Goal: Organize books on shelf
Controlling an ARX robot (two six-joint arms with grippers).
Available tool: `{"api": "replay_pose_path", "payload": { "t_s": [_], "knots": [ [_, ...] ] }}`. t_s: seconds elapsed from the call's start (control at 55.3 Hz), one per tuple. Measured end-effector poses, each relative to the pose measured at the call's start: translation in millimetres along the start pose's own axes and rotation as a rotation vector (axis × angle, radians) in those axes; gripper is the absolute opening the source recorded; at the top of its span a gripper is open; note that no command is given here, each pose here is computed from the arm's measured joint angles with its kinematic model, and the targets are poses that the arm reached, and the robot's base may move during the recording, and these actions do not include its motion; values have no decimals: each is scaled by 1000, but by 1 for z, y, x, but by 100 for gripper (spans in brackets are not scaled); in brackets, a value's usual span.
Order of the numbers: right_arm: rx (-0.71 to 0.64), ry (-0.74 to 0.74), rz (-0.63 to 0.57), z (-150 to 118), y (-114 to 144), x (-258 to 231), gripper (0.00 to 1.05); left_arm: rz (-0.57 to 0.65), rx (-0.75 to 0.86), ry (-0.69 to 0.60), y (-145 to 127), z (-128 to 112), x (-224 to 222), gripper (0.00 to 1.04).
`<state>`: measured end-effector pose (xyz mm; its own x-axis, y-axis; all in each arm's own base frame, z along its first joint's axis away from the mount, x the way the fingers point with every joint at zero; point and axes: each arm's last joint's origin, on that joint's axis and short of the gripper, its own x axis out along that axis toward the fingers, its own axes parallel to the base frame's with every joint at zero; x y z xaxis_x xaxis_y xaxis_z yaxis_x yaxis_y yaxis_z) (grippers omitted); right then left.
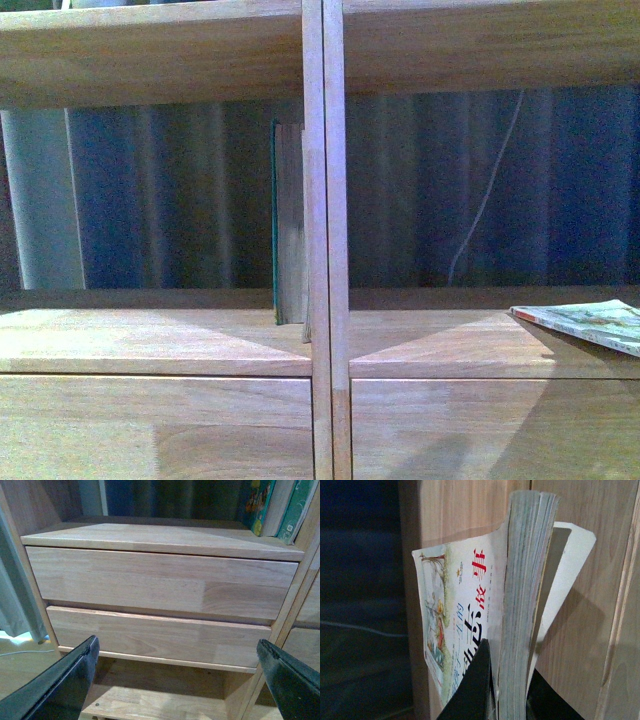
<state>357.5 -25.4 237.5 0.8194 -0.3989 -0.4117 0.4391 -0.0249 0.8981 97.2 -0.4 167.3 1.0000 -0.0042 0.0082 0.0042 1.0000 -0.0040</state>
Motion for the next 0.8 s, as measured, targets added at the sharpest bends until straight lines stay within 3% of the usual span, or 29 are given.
{"api": "replay_pose_path", "payload": {
  "t_s": [0.326,0.796],
  "knots": [
    [-35,-21,65,13,-1,-25,7,0,0,0,0,0,0,97],
    [-130,-87,317,69,12,-121,7,0,0,0,0,0,0,97]
  ]
}}
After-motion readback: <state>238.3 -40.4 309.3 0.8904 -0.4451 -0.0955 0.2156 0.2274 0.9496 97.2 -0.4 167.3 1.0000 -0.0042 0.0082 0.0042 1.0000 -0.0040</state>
